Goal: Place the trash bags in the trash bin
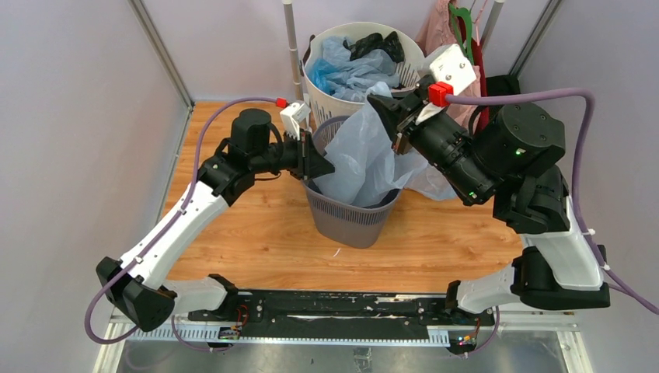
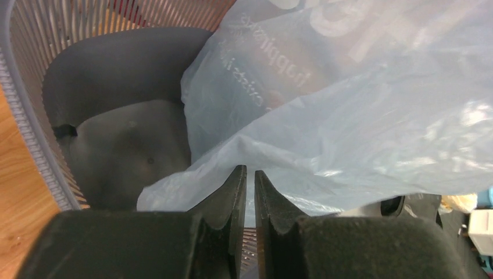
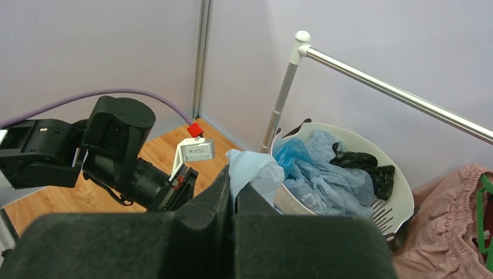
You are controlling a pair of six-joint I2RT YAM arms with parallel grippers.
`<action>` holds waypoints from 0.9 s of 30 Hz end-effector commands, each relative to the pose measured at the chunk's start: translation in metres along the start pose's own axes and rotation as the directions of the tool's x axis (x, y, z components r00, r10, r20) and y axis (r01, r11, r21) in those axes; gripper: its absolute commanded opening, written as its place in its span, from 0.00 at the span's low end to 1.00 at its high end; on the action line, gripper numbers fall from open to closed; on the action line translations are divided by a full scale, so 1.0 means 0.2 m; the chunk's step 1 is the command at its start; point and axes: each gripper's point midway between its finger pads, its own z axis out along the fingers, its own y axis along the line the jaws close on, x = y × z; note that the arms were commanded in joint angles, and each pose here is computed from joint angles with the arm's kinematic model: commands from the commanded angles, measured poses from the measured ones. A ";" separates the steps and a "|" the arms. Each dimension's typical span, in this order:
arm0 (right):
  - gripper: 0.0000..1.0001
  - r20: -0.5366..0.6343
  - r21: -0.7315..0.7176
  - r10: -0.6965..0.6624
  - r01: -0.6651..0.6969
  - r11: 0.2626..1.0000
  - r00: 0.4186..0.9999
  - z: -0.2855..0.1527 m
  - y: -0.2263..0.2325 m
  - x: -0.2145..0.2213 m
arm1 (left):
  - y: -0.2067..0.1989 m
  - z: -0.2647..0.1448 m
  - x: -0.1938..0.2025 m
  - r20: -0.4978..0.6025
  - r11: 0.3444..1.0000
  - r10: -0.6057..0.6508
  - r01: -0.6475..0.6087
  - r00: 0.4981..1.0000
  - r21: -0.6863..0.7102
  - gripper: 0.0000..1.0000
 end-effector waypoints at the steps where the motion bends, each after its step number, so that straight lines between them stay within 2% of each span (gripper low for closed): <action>1: 0.00 0.024 -0.016 0.030 -0.030 0.999 0.999 -0.04 0.00 -0.03 | 0.04 -0.01 0.00 -0.011 0.997 0.054 -0.054 0.999 -0.063 0.15; 6: 0.00 -0.028 -0.041 0.007 -0.008 0.999 1.000 0.04 0.09 0.07 | 0.07 -0.14 -0.03 -0.005 0.979 0.090 -0.090 0.996 -0.181 0.16; 10: 0.00 -0.087 -0.058 -0.021 0.016 0.998 0.996 0.11 0.17 0.18 | 0.09 -0.35 -0.10 0.047 0.934 0.142 -0.119 0.989 -0.336 0.26; 14: 0.00 -0.133 -0.079 -0.052 0.041 0.996 0.990 0.19 0.24 0.27 | 0.06 -0.53 -0.16 0.089 0.896 0.198 -0.143 0.976 -0.420 0.31; 21: 0.00 -0.264 -0.131 -0.123 0.091 0.987 0.957 0.36 0.38 0.49 | 0.03 -0.59 -0.16 0.102 0.892 0.206 -0.145 0.973 -0.427 0.33; 24: 0.00 -0.310 -0.126 -0.131 0.096 0.987 0.942 0.38 0.39 0.58 | 0.00 -0.55 -0.14 0.092 0.918 0.182 -0.136 0.979 -0.374 0.30; 27: 0.00 -0.354 -0.058 -0.116 0.102 0.993 0.928 0.39 0.31 0.64 | -0.06 -0.51 -0.15 0.115 0.946 0.164 -0.123 0.980 -0.300 0.29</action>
